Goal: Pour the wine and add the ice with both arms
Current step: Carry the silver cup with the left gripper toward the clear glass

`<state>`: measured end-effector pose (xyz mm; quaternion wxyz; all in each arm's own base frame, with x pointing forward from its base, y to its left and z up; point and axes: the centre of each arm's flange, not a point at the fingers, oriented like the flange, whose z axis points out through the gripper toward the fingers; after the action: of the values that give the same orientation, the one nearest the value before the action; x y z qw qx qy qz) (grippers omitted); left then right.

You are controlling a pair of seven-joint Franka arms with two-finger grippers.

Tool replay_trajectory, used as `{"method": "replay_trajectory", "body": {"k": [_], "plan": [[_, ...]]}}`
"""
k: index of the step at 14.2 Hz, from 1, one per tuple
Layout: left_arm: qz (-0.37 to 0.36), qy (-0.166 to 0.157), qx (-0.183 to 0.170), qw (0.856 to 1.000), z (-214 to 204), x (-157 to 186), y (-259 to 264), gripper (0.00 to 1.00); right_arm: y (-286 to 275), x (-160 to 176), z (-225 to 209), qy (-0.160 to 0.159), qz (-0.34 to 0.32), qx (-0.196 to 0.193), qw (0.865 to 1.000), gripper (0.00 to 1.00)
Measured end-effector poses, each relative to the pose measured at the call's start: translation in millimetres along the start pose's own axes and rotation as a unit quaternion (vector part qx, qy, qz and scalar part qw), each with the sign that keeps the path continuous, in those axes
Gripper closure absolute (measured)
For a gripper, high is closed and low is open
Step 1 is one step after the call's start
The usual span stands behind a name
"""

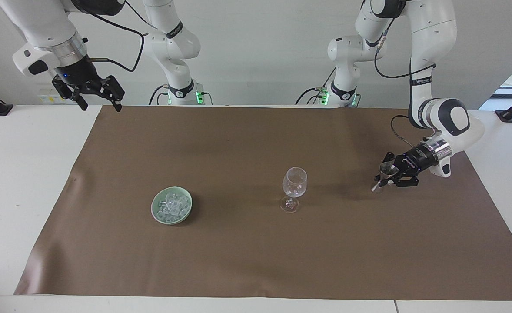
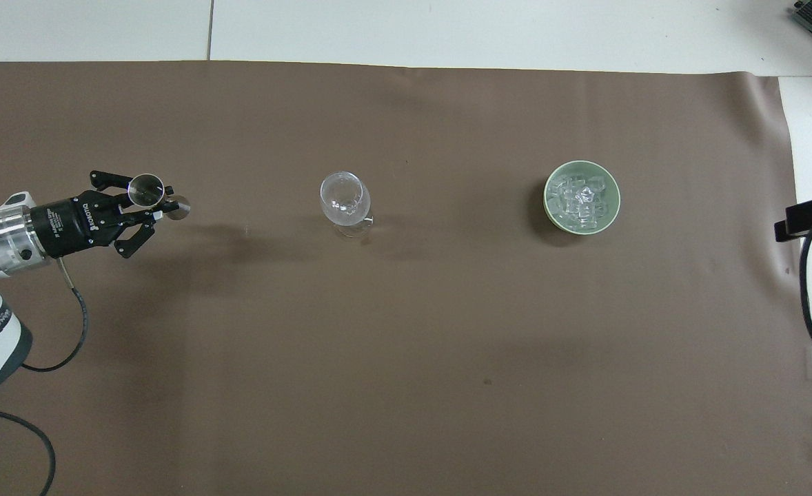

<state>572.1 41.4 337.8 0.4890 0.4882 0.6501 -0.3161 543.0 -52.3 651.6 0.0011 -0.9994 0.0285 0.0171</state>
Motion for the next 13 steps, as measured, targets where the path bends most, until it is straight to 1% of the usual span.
{"method": "replay_trajectory", "body": {"k": [5,13], "plan": [[-0.028,0.018,-0.003,0.999,21,-20,-5,0.78,0,0,0,0.0,0.0,0.0,1.0,0.0],[-0.025,0.037,-0.005,0.999,54,-59,-17,0.78,0,0,0,0.0,0.0,0.0,1.0,0.0]]}}
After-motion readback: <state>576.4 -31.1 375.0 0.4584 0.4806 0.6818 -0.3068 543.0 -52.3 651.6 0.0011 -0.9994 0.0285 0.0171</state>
